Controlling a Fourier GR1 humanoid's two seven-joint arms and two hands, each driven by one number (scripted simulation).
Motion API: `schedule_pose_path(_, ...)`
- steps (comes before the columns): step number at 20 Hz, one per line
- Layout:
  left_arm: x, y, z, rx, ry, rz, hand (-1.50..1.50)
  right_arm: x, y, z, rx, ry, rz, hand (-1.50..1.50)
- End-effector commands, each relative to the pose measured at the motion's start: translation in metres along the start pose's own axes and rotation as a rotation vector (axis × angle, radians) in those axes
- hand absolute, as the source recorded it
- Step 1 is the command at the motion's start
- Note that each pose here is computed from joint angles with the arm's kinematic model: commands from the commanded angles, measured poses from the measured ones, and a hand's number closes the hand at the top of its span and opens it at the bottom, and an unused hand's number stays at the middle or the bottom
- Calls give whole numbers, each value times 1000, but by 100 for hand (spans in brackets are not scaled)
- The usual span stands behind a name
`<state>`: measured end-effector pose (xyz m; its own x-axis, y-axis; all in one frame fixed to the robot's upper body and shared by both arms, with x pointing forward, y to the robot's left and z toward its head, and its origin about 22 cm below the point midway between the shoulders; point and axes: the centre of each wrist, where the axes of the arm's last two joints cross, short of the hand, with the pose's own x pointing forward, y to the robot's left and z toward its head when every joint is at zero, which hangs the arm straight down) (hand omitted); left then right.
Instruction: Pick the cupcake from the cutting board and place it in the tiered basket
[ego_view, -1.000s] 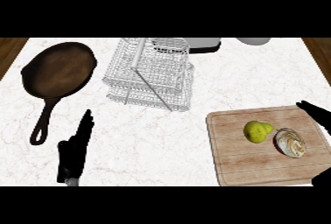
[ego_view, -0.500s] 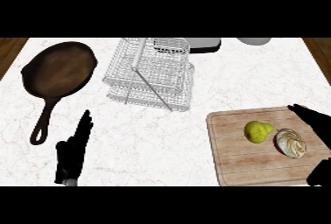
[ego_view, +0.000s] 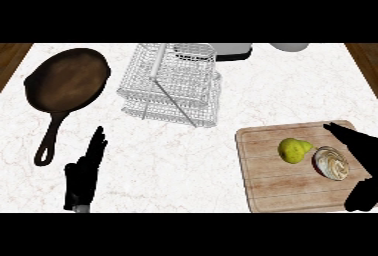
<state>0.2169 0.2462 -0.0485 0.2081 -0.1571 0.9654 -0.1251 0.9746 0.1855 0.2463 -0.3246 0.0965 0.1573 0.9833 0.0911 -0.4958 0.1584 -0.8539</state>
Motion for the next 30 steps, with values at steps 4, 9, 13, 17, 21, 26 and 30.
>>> schedule_pose_path(4,0,-7,-1,13,71,-15,0,-8,-2,-14,51,26,-14,-150)
schedule_pose_path(9,-16,-13,9,4,64,-5,0,-8,28,-25,80,31,-11,-150)
schedule_pose_path(13,-6,24,6,9,51,-2,0,-24,11,-34,104,32,-20,-150)
schedule_pose_path(17,-19,-4,4,-3,59,5,0,-19,26,-41,88,7,-29,150)
schedule_pose_path(21,-33,5,13,5,56,-5,0,-15,44,-34,56,-23,-24,150)
schedule_pose_path(26,-11,4,4,14,69,-16,0,-24,51,-54,-6,-104,95,150)
schedule_pose_path(30,-10,-19,9,12,57,-1,0,-8,49,-57,-120,-134,84,150)
